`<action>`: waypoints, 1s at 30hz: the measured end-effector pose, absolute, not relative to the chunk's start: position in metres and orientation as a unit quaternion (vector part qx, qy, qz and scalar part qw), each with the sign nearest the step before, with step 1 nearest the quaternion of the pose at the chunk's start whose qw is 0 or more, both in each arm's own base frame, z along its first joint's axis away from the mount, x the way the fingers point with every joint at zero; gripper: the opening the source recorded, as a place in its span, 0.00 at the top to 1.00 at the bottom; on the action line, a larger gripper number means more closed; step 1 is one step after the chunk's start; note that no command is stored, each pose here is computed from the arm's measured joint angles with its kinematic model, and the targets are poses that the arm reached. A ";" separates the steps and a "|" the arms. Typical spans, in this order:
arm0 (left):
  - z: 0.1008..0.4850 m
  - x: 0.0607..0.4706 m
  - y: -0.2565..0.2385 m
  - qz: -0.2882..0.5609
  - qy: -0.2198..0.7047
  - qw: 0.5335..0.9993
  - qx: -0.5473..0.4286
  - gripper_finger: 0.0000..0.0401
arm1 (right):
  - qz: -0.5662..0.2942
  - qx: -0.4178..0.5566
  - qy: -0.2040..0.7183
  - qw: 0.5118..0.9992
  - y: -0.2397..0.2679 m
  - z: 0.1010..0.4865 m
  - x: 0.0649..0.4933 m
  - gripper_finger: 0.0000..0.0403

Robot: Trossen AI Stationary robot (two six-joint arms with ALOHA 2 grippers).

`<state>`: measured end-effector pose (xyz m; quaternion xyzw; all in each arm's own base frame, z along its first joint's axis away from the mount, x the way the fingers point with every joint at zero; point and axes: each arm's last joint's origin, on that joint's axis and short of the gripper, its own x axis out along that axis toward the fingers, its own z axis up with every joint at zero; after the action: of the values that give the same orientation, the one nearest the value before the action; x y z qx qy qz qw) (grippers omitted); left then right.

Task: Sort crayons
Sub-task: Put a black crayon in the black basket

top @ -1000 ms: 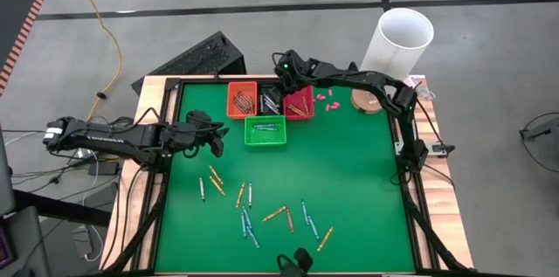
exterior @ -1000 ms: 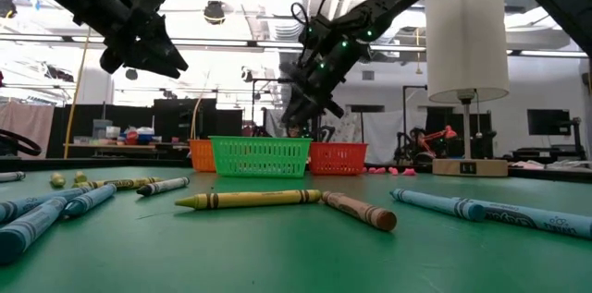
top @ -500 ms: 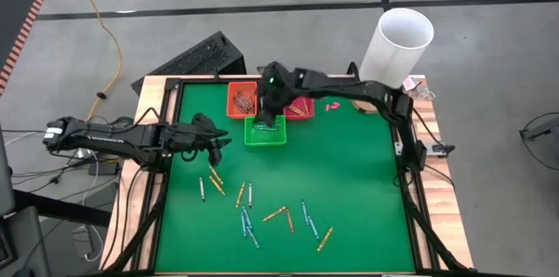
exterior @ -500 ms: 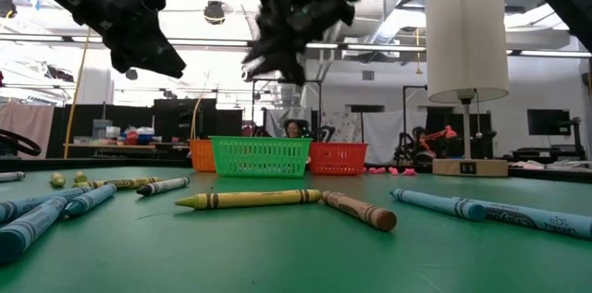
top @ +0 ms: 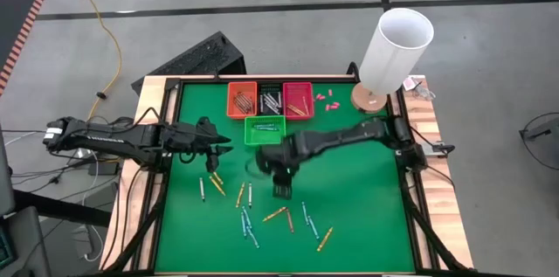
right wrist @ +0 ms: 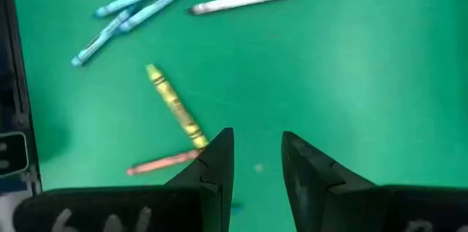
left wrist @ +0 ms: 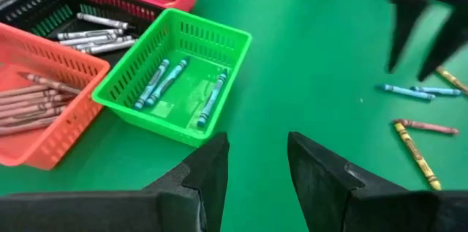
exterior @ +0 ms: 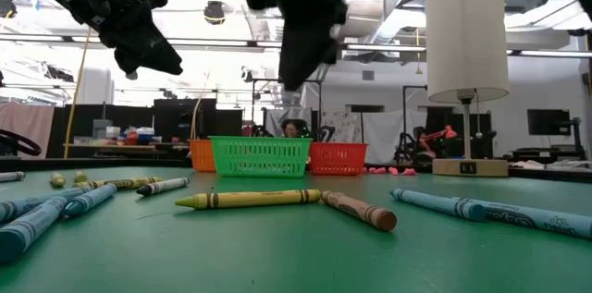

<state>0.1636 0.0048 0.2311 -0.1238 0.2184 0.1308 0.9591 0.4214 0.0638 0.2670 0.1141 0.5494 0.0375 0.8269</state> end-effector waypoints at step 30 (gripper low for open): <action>0.230 0.164 0.001 0.102 0.222 0.928 -0.280 0.67 | 0.065 -0.036 0.347 0.935 0.104 0.275 0.447 0.73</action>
<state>0.1636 0.0009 0.2299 -0.2802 0.2224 0.1018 0.9283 0.4475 0.1039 0.2745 -0.0359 0.3470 0.0646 0.9350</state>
